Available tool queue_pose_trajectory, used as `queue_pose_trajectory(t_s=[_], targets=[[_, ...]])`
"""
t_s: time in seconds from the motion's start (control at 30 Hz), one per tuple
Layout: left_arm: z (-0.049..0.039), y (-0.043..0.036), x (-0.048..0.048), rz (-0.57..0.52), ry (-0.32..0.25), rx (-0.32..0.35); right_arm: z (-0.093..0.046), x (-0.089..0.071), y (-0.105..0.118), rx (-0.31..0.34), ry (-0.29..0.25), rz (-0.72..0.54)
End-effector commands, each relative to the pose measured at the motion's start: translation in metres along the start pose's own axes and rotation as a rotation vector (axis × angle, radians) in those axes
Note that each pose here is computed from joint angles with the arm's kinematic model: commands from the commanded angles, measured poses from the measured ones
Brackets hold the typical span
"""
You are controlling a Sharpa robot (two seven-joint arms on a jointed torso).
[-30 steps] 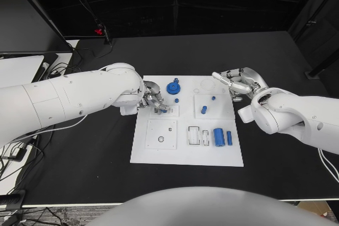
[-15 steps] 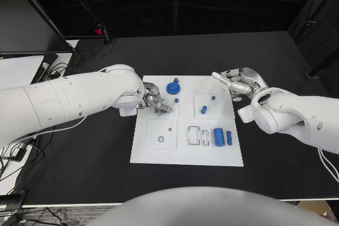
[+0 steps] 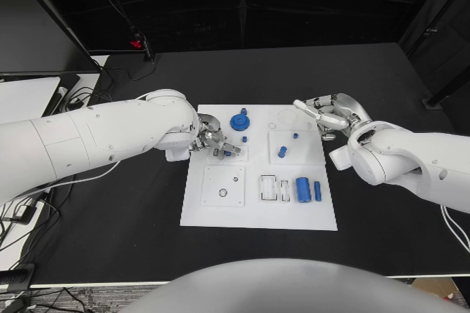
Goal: Assemble the parts on the task board
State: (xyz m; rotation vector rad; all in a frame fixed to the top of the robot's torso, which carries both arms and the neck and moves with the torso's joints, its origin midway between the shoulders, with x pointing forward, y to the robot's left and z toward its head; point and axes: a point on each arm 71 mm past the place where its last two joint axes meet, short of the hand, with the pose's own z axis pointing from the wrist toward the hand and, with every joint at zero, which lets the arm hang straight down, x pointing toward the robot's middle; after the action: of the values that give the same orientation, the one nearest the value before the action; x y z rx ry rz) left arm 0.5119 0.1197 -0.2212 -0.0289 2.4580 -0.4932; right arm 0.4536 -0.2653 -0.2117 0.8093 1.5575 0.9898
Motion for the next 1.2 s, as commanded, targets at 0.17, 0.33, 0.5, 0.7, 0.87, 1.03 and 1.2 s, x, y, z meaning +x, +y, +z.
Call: queue_pose_trajectory(t_s=[0.17,0.33,0.5,0.7,0.87,1.03,1.2], targets=[[-0.0051,0.0085,-0.0026,-0.029,-0.065,0.025,0.0,0.0,0.001,-0.003,-0.001,0.0],[-0.0191,0.0138,-0.0131,-0.045,-0.095,0.065,0.0,-0.001,0.0,-0.001,-0.004,-0.002],[-0.0324,0.0165,-0.0257,-0.045,-0.107,0.096,0.0,-0.001,0.0,0.0,-0.005,-0.002],[-0.0449,0.0228,-0.0422,-0.042,-0.128,0.105,0.0,-0.001,0.0,0.0,-0.006,-0.002],[-0.0465,0.0322,-0.054,-0.049,-0.142,0.084,0.0,-0.002,0.0,0.001,-0.007,-0.002],[-0.0442,0.041,-0.065,-0.057,-0.154,0.057,0.0,-0.002,0.0,0.0,-0.007,-0.002],[-0.0386,0.0445,-0.074,-0.063,-0.166,0.04,0.0,-0.001,0.0,-0.001,-0.006,-0.002]])
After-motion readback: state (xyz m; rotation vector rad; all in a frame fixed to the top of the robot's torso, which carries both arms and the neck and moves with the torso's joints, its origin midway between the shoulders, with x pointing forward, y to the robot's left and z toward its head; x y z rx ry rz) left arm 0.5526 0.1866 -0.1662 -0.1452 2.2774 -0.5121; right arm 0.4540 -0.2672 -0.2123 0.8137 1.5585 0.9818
